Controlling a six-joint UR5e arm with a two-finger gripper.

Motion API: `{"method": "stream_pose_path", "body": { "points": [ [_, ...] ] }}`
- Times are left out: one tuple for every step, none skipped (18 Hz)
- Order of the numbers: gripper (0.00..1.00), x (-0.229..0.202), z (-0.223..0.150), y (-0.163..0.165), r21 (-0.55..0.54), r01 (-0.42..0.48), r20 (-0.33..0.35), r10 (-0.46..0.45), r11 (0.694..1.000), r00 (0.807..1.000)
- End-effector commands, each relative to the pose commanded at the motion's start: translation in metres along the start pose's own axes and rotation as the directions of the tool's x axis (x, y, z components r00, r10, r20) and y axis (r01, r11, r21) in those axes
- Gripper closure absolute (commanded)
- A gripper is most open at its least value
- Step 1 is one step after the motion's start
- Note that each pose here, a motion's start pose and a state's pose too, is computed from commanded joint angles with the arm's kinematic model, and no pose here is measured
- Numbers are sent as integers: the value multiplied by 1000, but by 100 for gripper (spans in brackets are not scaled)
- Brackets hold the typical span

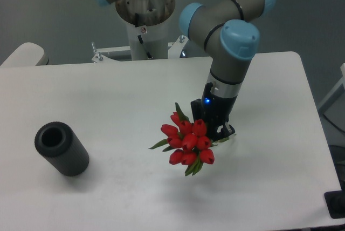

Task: Pick up the flowers from the table
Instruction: 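Lift the gripped red tulip bunch up off the table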

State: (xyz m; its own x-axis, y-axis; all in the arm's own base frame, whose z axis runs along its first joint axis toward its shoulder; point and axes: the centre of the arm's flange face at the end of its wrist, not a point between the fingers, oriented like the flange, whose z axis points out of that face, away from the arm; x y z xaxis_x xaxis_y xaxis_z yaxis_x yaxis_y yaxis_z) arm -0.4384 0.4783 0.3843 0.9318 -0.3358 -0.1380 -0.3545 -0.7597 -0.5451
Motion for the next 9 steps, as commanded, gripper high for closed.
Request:
{"method": "stream_pose_path", "body": {
  "points": [
    [76,0,-1,-3,10,16,0,-16,1000,1000],
    [76,0,-2,-4,12,17,1,-17,1000,1000],
    [76,4,-4,-9,14,12,3,-12,1000,1000],
    [76,6,-4,-11,16,11,1,-11,1000,1000],
    [76,7,-5,-12,18,11,-1,-11,1000,1000],
    [76,10,-6,-13,21,9,-3,-9,1000,1000],
    [76,12,-6,-13,22,10,-4,-10,1000,1000],
    [76,13,-7,-15,32,12,-8,-12,999,1000],
    [76,14,-8,-18,48,20,-13,-19,999,1000]
  ]
}}
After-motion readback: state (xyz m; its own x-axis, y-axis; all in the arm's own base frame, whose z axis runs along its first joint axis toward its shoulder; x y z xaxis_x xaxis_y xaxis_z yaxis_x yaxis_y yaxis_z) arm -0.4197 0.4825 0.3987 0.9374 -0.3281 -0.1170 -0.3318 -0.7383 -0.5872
